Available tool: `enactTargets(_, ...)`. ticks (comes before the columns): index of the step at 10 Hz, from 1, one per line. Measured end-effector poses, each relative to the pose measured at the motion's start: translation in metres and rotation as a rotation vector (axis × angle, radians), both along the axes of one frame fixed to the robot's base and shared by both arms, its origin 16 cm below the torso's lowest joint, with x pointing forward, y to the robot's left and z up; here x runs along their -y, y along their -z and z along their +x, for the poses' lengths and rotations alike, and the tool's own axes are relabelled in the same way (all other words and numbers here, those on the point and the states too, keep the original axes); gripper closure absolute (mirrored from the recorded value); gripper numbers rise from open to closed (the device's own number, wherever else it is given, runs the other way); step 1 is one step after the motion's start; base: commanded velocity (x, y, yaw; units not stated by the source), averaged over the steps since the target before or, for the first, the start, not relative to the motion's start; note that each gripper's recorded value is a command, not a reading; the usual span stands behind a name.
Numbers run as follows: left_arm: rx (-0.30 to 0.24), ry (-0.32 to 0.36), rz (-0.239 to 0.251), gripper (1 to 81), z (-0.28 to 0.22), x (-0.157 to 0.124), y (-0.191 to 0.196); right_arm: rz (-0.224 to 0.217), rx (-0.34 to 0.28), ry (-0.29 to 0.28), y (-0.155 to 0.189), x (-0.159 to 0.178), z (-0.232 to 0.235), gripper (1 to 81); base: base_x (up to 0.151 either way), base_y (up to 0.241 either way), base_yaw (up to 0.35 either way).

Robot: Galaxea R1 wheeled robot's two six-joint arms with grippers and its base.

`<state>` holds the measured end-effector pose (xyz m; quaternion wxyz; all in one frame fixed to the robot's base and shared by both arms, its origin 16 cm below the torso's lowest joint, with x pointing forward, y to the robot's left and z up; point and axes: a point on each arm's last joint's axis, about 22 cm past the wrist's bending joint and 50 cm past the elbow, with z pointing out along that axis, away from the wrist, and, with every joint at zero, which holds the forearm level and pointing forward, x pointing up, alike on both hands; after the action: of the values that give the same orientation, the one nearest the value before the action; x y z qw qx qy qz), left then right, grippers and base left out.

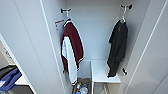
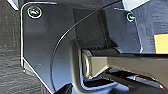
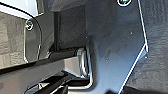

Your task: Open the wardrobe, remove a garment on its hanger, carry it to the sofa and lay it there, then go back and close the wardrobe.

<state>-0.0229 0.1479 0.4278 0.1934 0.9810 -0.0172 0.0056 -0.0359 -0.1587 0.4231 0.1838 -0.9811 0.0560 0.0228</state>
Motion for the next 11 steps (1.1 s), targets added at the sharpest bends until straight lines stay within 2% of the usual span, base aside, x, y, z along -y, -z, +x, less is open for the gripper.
enactTargets(7, 0.011, -0.001, 0.005, 1.0, 0.0, -0.004, 0.0, 0.007, -0.015, -0.008, -0.001, -0.015, -0.006, 1.0, 0.0, 0.0, 0.0)
enactTargets(10, 0.03, -0.006, -0.001, 1.0, 0.005, -0.003, 0.0, 0.008, -0.054, -0.103, -0.001, -0.02, -0.019, 1.0, 0.0, 0.0, 0.0)
enactTargets(11, 0.033, -0.006, -0.002, 1.0, 0.006, -0.003, 0.0, 0.008, -0.048, -0.112, -0.001, -0.021, -0.018, 1.0, 0.0, 0.0, 0.0)
